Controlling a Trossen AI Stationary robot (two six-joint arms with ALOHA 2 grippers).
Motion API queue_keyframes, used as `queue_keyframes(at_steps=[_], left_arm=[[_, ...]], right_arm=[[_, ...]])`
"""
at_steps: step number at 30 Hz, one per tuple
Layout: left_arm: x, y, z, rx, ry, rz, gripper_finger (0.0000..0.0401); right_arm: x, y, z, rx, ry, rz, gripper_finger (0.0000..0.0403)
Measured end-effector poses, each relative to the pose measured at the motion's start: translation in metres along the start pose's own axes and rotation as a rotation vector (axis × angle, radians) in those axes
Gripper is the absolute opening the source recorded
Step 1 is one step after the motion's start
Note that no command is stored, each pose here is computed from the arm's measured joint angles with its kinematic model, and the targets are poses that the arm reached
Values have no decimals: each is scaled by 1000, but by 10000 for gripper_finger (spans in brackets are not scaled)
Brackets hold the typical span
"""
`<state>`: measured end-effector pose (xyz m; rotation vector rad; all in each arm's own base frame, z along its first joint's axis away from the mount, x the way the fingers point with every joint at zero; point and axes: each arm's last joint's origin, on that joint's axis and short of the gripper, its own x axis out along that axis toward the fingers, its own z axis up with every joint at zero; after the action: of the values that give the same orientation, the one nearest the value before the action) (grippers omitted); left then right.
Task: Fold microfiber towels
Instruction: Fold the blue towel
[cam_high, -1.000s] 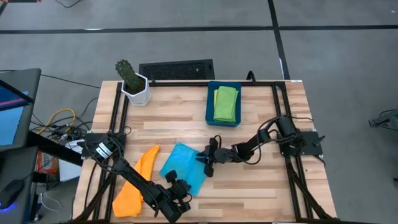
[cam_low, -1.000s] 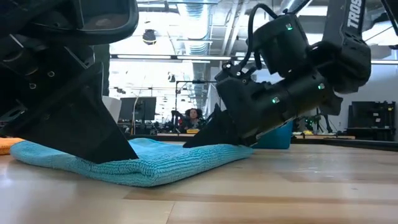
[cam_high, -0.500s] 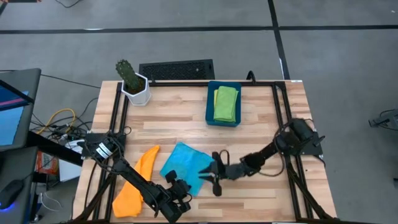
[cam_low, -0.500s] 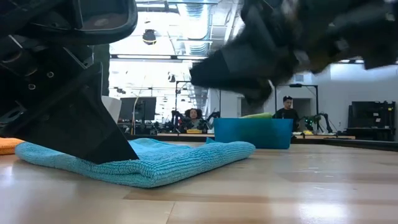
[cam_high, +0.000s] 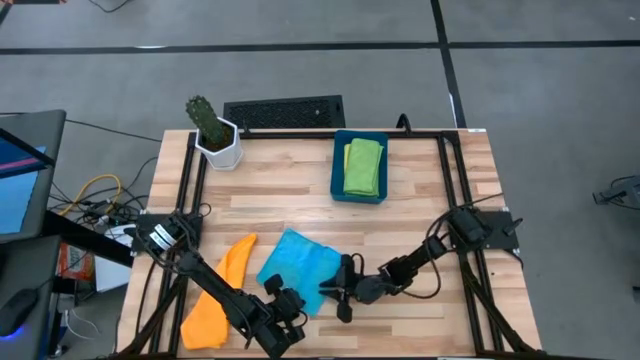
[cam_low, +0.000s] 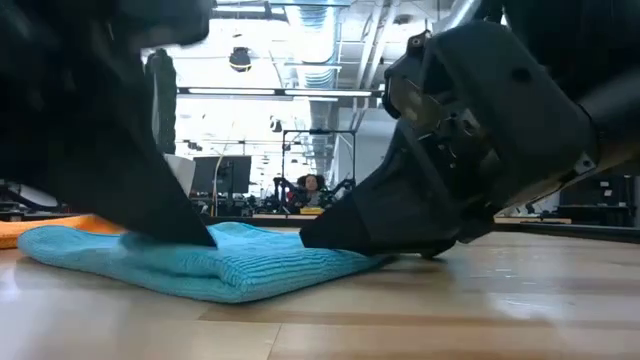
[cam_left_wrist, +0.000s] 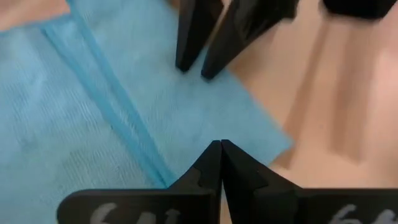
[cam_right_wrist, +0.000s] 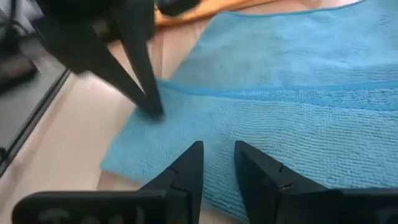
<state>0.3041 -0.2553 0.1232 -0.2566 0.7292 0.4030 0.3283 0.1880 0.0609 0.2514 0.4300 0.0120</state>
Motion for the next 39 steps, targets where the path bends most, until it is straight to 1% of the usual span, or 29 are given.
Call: queue_keyframes(at_steps=[2, 6, 8, 9, 11, 13, 16, 19, 21, 24, 27, 29, 33, 36, 39], left_arm=[[-10, 0, 11, -11, -23, -19, 0], [-36, 3, 37, -27, -101, -54, 0], [-49, 5, 50, -20, -136, -68, 0], [-55, 6, 52, -10, -146, -62, 0], [-59, 11, 47, 18, -128, -24, 0], [-59, 16, 36, 15, -89, 29, 0], [-58, 20, 18, -49, -71, 108, 0], [-65, 25, 6, -114, -89, 158, 0], [-68, 26, 1, -136, -101, 171, 0], [-73, 26, -3, -144, -106, 178, 0], [-75, 27, -5, -158, -101, 179, 0], [-75, 26, -6, -176, -104, 176, 0], [-78, 26, -8, -223, -105, 168, 5], [-78, 26, -9, -235, -95, 167, 14], [-76, 30, -14, -263, -71, 180, 28]], right_arm=[[-3, 0, 8, -19, -9, 4, 116], [-12, 8, 35, -20, -94, 40, 116], [-13, 13, 41, -51, -108, 49, 116], [-13, 17, 43, -77, -112, 62, 116], [-12, 28, 48, -135, -119, 96, 116], [-11, 36, 49, -191, -78, 92, 116], [-7, 37, 50, -241, -16, 59, 116], [0, 36, 51, -234, -33, 58, 116], [4, 32, 41, -239, -7, 58, 116], [18, 34, 28, -201, 13, 84, 116], [30, 34, 16, -200, 54, 69, 116], [32, 32, 10, -193, 94, 47, 116], [31, 32, 15, -173, 129, 35, 116], [26, 33, 22, -217, 123, 40, 116], [17, 41, 45, -232, 54, 69, 116]])
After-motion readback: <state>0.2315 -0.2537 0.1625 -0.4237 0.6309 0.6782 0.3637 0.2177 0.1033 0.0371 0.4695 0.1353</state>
